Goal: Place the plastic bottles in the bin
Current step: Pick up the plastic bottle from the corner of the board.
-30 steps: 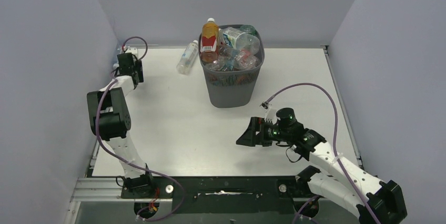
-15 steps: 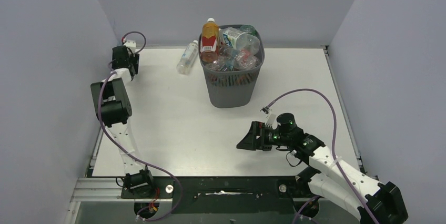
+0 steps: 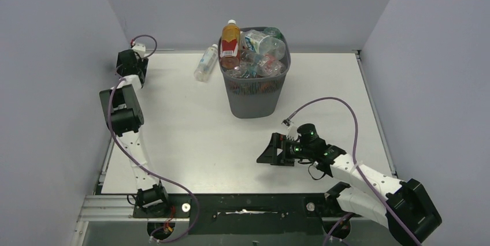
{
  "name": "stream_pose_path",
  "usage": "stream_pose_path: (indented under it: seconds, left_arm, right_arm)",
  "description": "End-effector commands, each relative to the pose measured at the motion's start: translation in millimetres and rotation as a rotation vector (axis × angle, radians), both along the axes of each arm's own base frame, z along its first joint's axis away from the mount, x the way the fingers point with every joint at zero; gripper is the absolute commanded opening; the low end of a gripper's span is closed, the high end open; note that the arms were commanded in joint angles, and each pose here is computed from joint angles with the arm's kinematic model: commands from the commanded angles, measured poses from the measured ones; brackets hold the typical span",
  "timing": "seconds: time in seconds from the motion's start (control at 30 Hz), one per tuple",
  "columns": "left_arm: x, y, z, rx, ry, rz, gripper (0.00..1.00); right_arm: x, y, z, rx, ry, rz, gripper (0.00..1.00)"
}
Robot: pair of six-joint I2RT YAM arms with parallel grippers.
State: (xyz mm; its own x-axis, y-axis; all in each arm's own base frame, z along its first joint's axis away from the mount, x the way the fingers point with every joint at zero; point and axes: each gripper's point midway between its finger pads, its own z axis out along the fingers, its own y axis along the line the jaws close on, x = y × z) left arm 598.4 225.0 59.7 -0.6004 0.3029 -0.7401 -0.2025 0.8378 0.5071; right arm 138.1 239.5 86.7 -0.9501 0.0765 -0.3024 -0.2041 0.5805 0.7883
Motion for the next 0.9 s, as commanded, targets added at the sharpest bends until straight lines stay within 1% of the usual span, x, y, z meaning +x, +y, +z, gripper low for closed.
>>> stream_pose_path:
  seconds: [0.0,0.27,0.5,0.73,0.87]
  left_arm:
    - [22,24,33,0.056,-0.115,0.004,0.66]
    - [21,34,14,0.028,-0.103,-0.012,0.59]
    - [17,47,3,0.006,-0.092,-0.014,0.58]
    - [23,48,-7,-0.009,-0.095,-0.036,0.57]
    - [28,46,-10,-0.021,-0.113,-0.042,0.58]
  right_arm:
    - [8,11,10,0.050,-0.048,0.027,0.98]
    - [12,18,-2,0.036,-0.011,0.041,0.98]
    - [15,21,-8,0.034,0.005,0.047,0.98]
    - [16,23,-12,0.033,0.021,0.047,0.98]
    - [17,24,-14,0.032,0.029,0.046,0.98]
